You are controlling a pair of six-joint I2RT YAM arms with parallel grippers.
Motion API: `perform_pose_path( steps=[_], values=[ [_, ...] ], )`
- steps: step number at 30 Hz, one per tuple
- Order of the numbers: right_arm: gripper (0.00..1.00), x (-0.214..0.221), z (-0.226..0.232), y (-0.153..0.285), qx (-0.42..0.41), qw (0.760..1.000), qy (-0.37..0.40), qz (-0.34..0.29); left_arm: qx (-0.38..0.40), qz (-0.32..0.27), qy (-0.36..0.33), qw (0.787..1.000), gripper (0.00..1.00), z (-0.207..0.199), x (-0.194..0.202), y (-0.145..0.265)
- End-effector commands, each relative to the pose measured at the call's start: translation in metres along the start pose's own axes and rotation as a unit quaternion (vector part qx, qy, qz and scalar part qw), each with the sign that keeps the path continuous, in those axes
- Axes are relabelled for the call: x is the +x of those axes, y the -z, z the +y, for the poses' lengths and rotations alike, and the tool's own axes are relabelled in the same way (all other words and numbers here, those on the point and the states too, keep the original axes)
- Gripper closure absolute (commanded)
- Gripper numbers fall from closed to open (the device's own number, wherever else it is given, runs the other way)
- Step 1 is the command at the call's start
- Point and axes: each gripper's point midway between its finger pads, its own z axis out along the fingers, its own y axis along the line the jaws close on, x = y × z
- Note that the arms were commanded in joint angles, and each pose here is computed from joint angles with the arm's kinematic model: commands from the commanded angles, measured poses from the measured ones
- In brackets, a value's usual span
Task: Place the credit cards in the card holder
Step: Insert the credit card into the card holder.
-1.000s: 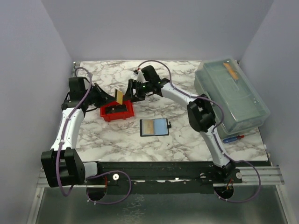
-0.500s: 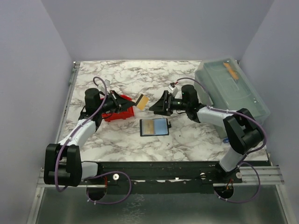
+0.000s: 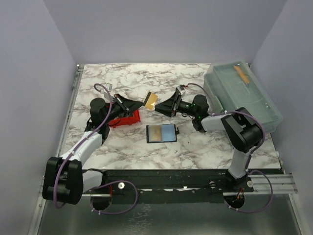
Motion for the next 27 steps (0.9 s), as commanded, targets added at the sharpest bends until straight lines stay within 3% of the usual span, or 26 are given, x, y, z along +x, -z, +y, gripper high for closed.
perform_pose_path(
  steps=[1, 11, 27],
  values=[
    [0.62, -0.005, 0.012, -0.01, -0.045, 0.999, -0.015, -0.007, 0.018, -0.025, -0.002, 1.0, 1.0, -0.005, -0.006, -0.003],
    [0.66, -0.015, 0.017, -0.021, -0.056, 0.998, -0.013, -0.013, 0.016, -0.022, 0.004, 1.0, 1.0, 0.004, -0.001, -0.004],
    [0.56, -0.009, 0.015, -0.018, -0.06, 0.998, -0.004, -0.019, 0.017, -0.03, 0.007, 0.999, 1.0, 0.005, -0.003, -0.003]
  ],
)
